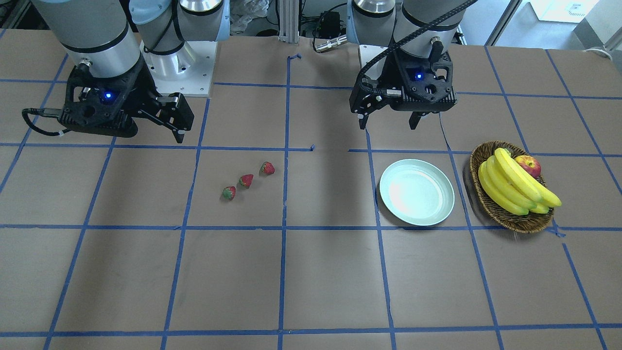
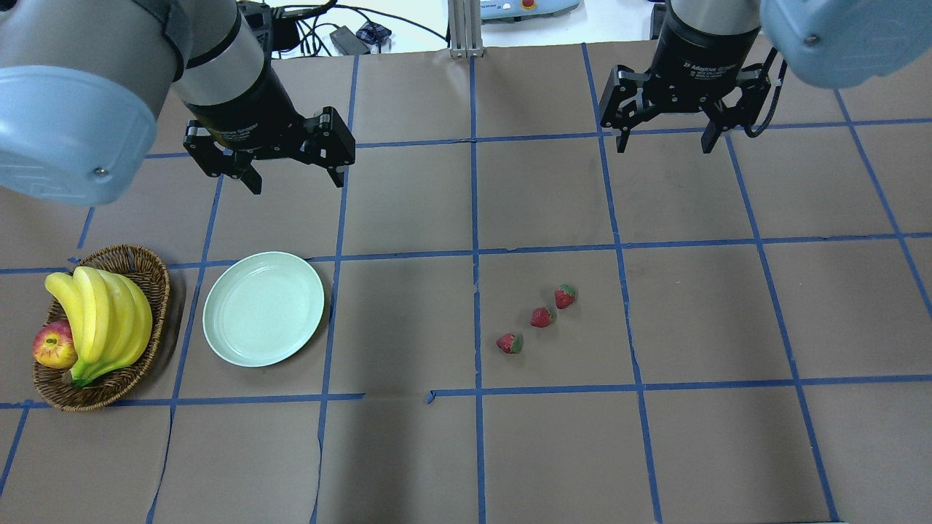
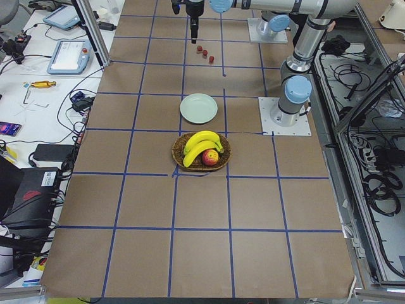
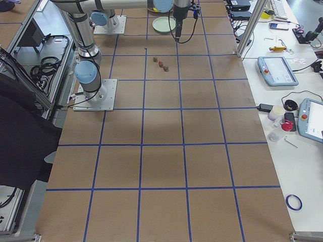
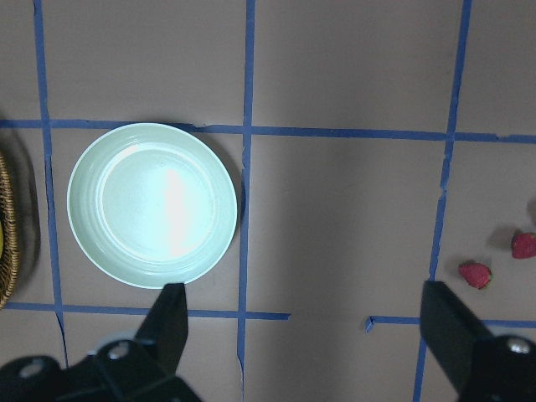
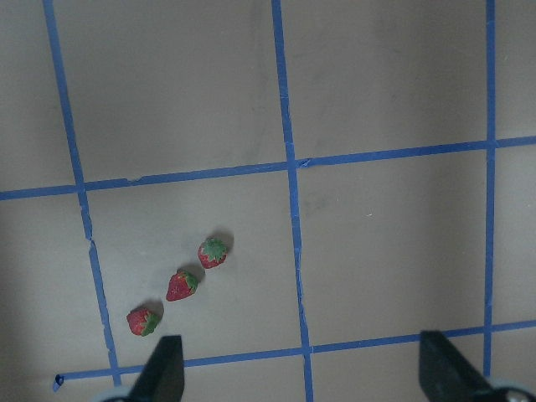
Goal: Collect all strawberries into plate
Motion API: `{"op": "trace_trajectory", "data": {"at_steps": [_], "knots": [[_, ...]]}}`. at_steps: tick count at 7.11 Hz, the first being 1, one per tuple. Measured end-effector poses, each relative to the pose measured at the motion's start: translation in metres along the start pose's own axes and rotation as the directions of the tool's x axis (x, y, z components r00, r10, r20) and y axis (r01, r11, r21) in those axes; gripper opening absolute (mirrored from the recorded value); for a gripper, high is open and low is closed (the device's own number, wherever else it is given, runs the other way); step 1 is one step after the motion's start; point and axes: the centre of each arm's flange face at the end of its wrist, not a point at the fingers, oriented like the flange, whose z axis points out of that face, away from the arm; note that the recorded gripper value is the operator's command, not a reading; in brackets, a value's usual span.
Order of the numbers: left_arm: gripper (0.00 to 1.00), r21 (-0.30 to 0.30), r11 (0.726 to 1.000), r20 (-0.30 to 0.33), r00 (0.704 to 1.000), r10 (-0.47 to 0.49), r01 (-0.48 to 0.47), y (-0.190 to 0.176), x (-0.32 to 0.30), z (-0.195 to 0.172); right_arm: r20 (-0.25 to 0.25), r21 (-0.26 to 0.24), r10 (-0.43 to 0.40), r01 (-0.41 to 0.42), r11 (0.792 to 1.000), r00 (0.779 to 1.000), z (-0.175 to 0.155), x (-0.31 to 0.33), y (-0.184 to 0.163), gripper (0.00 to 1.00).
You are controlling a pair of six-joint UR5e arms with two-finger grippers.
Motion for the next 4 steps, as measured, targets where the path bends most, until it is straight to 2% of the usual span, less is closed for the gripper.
{"op": "trace_trajectory", "data": {"at_steps": [4], "knots": [[1.0,-0.007,1.0,0.003,1.0,0.0,0.0,-0.0012,-0.0001,0.0041,0.0,0.001,-0.001,0.001,1.0,1.0,-0.0005,0.0001,0.0005,1.0]]}}
